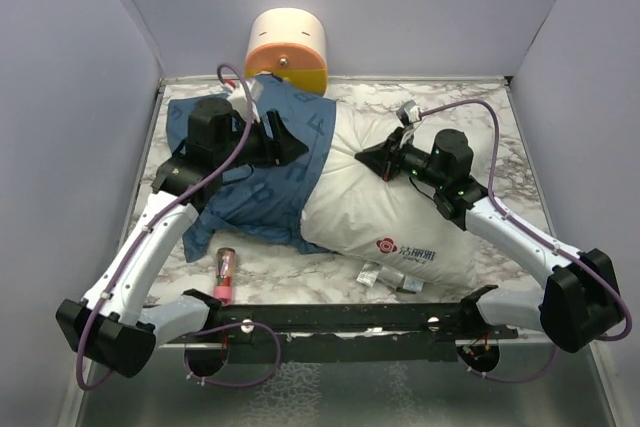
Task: Put the pillow into the pillowcase
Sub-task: Stuff the pillow into the pillowcase.
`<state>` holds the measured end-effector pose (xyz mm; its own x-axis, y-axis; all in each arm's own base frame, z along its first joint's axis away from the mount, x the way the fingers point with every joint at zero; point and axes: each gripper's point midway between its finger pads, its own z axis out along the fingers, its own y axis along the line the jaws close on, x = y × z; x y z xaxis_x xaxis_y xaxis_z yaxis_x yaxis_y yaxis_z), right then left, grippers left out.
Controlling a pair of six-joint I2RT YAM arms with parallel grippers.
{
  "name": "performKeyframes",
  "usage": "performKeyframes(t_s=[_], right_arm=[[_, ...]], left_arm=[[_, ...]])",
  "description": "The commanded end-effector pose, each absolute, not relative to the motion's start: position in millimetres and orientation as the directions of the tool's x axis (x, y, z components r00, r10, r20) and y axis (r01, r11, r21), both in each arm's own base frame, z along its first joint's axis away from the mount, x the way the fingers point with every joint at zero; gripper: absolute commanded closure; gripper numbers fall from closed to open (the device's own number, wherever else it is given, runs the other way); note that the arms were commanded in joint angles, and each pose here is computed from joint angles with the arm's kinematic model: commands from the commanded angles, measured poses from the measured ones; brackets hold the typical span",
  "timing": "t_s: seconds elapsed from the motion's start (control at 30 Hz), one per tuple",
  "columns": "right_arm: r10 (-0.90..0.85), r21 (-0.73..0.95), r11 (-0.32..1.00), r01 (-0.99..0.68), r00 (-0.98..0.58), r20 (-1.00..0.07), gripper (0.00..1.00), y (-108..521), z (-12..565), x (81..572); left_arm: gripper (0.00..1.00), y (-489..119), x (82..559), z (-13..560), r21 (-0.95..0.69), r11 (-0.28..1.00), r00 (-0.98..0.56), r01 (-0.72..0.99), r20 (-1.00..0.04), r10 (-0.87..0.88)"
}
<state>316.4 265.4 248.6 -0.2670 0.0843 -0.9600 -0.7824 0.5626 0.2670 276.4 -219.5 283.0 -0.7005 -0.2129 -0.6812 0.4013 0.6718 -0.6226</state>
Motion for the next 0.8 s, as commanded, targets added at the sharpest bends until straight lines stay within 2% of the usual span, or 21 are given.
performKeyframes(t_s=[0.0,0.1,0.2,0.4,0.57,0.7,0.73,0.77], right_arm=[[0.059,0.328,0.503,-0.8,-0.346,-0.936,0.99,268,232,292],[0.058,0.33,0.49,-0.807,-0.347,-0.936,0.99,271,233,293],[0.056,0.327,0.488,-0.809,-0.345,-0.937,0.99,273,234,295],[0.057,0.325,0.484,-0.812,-0.342,-0.938,0.99,274,237,296],[0.055,0.325,0.484,-0.813,-0.342,-0.938,0.99,274,237,295],[0.05,0.323,0.484,-0.813,-0.343,-0.938,0.99,273,237,294],[0.049,0.322,0.483,-0.814,-0.342,-0.938,0.99,273,237,294],[0.048,0.321,0.483,-0.815,-0.342,-0.939,0.99,274,237,294]], left_arm=[[0.37,-194,293,333,-0.516,0.775,-0.606,0.364,-0.763,-0.223],[0.39,-200,312,358,-0.481,0.79,-0.57,0.38,-0.795,-0.209],[0.39,-217,332,357,-0.399,0.831,-0.565,0.388,-0.815,-0.128],[0.42,-239,367,310,-0.209,0.918,-0.623,0.336,-0.781,0.05],[0.55,-245,390,283,-0.134,0.934,-0.649,0.332,-0.751,0.123],[0.72,-254,393,271,-0.145,0.923,-0.674,0.356,-0.724,0.146],[0.79,-257,392,271,-0.155,0.917,-0.674,0.368,-0.723,0.148],[0.89,-260,392,271,-0.165,0.911,-0.672,0.378,-0.725,0.148]])
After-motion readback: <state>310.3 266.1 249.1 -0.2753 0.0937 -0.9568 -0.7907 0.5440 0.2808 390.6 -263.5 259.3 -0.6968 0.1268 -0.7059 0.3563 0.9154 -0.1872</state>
